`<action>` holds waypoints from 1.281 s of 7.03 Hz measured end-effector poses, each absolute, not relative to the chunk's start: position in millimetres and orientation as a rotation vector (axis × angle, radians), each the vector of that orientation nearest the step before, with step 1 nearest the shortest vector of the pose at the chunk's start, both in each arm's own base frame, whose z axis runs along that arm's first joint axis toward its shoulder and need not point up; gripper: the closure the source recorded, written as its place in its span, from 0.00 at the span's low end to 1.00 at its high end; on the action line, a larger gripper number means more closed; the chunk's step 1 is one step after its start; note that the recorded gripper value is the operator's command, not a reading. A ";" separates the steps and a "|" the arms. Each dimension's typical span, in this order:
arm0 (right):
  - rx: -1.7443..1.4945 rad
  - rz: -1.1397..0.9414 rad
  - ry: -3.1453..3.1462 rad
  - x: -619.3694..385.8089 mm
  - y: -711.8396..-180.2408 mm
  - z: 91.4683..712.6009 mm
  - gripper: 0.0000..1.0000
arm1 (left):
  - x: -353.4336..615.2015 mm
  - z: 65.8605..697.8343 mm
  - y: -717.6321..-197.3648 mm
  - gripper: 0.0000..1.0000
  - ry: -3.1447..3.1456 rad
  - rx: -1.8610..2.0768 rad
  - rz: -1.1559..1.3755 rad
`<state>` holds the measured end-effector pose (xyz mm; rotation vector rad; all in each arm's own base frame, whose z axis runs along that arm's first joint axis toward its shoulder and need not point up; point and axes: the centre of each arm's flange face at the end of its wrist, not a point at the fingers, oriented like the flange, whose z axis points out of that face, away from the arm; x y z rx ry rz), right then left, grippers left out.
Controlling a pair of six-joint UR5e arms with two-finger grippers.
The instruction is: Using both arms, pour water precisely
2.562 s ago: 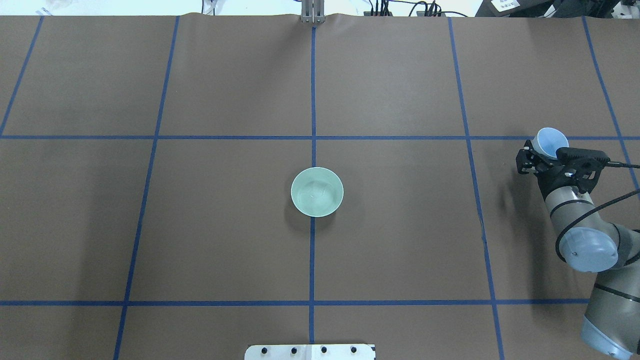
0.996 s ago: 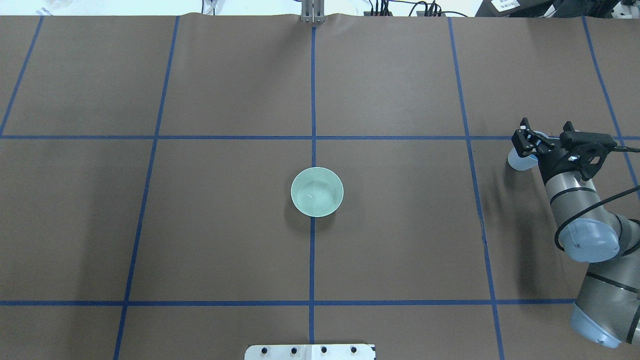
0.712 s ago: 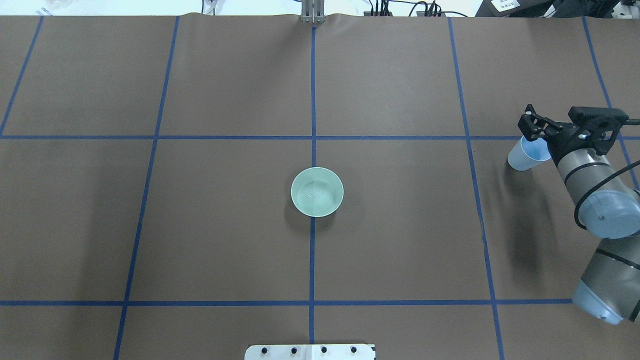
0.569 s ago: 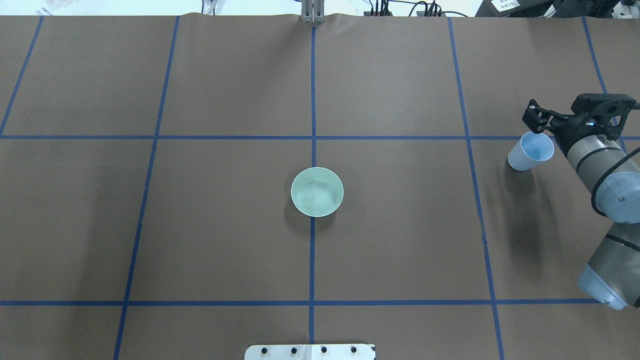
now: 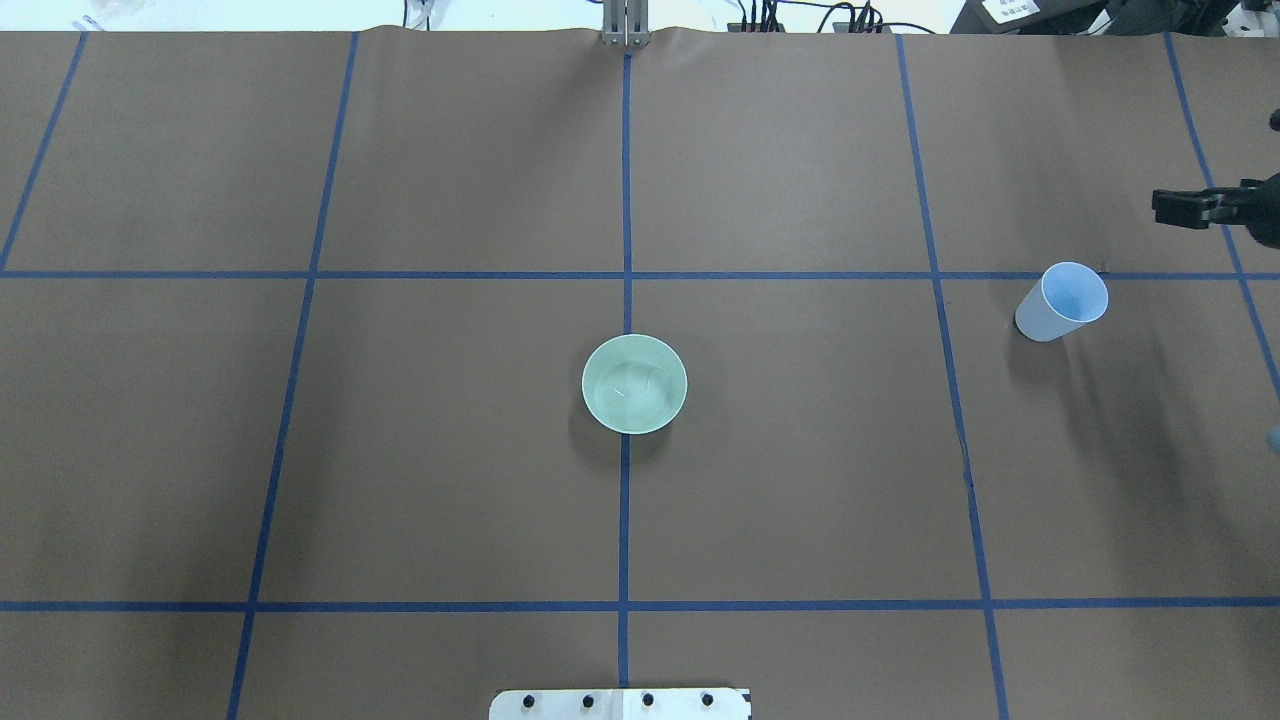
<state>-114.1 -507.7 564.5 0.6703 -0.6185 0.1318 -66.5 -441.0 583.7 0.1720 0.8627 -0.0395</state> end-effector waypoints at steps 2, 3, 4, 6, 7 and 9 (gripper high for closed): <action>0.507 -0.030 -0.581 -37.6 -514.5 586.7 0.00 | -45.0 539.3 -473.1 0.00 0.886 0.227 0.027; 0.419 -0.090 -0.593 -5.1 -518.3 591.7 0.00 | -29.6 517.7 -490.7 0.00 0.893 0.249 0.065; 0.334 -0.150 -0.606 22.5 -522.5 594.7 0.00 | -4.1 492.3 -509.7 0.00 0.908 0.249 0.077; 0.202 -0.217 -0.659 57.4 -508.6 614.2 0.00 | 69.0 439.1 -539.4 0.00 0.952 0.195 0.063; 0.164 -0.214 -0.679 63.1 -497.0 627.7 0.00 | 106.2 416.2 -546.2 0.00 0.974 0.166 0.068; 0.132 -0.206 -0.714 63.9 -480.4 643.1 0.00 | 172.3 370.3 -549.8 0.00 1.025 0.118 0.065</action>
